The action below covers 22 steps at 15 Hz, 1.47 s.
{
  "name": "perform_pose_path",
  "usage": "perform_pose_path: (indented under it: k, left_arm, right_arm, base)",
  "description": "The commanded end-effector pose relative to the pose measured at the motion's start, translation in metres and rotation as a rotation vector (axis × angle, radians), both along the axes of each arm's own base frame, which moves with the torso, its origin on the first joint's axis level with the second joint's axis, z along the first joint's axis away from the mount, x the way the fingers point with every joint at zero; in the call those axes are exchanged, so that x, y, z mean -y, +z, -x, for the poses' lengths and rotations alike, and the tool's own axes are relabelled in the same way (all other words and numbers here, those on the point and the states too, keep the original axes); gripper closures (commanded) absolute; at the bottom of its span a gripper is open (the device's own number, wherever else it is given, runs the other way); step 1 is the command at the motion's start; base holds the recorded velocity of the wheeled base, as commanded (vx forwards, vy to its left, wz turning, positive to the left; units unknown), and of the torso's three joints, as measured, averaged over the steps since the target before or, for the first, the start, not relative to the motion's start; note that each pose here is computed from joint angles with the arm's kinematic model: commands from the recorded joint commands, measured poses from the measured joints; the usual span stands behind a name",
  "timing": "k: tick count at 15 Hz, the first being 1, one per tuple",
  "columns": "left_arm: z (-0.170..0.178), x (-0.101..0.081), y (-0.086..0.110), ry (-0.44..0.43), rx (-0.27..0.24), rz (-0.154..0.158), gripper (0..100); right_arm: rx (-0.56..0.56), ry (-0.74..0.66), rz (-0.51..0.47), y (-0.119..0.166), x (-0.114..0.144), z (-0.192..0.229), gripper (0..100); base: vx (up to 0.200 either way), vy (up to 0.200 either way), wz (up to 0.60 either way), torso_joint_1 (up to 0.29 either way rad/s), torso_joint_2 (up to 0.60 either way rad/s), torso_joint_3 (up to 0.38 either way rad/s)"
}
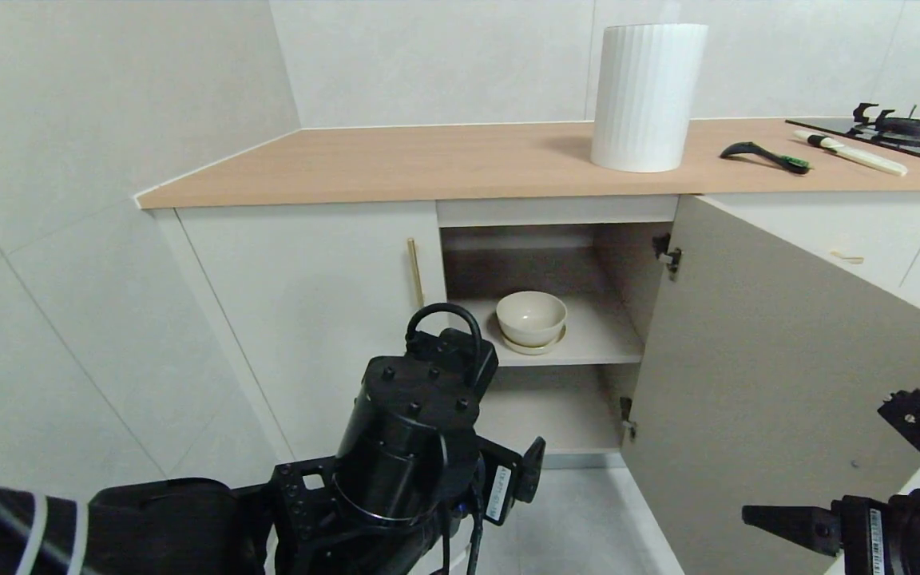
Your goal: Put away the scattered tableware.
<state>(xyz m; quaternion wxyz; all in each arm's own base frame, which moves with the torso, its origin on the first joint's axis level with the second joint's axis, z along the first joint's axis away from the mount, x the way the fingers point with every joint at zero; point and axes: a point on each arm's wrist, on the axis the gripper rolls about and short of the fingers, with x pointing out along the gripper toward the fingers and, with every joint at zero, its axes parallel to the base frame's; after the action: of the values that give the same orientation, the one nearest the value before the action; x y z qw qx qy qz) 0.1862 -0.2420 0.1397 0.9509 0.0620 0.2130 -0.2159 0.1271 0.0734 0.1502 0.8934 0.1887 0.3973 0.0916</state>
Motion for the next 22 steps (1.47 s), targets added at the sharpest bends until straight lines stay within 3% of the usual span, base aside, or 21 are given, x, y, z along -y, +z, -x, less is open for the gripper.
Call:
perform_pose_path:
  k: [1, 6, 9, 12, 14, 16, 18, 22]
  left_arm:
    - [0.001, 0.0, 0.0, -0.002, 0.001, 0.0, 0]
    - [0.001, -0.001, 0.003, -0.003, 0.008, 0.003, 0]
    - [0.001, 0.0, 0.003, -0.002, 0.008, 0.007, 0]
    - [0.0, 0.0, 0.003, 0.001, 0.007, 0.009, 0]
    - [0.001, -0.001, 0.003, 0.0, 0.008, 0.008, 0]
    - [0.001, -0.001, 0.004, 0.0, 0.009, 0.009, 0]
    - [0.001, -0.001, 0.004, 0.0, 0.009, 0.009, 0]
    - [0.001, -0.001, 0.005, 0.0, 0.01, 0.015, 0]
  right_arm:
    - [-0.023, 0.018, -0.004, 0.002, 0.006, 0.011, 0]
    - [-0.17, 0.121, -0.046, 0.003, 0.034, 0.065, 0]
    - [-0.192, 0.13, -0.047, 0.002, 0.033, 0.064, 0]
    - [-0.191, 0.114, -0.041, 0.002, 0.033, 0.062, 0]
    - [-0.188, 0.022, -0.045, 0.003, 0.036, 0.059, 0]
    - [-0.135, -0.218, -0.012, 0.013, 0.048, 0.045, 0]
    - [-0.092, -0.337, -0.02, 0.021, 0.057, 0.038, 0]
    - [0.021, -0.578, 0.062, 0.027, 0.071, 0.003, 0]
  base:
    - [0.0, -0.2, 0.0, 0.002, 0.0, 0.007]
    - [0.0, 0.0, 0.0, 0.0, 0.0, 0.0]
    - [0.0, 0.0, 0.0, 0.0, 0.0, 0.0]
    - [-0.2, 0.0, 0.0, 0.007, 0.0, 0.006]
    - [0.0, 0.0, 0.0, 0.0, 0.0, 0.0]
    - [0.0, 0.0, 0.0, 0.0, 0.0, 0.0]
    - [0.0, 0.0, 0.0, 0.0, 0.0, 0.0]
    - [0.0, 0.0, 0.0, 0.0, 0.0, 0.0]
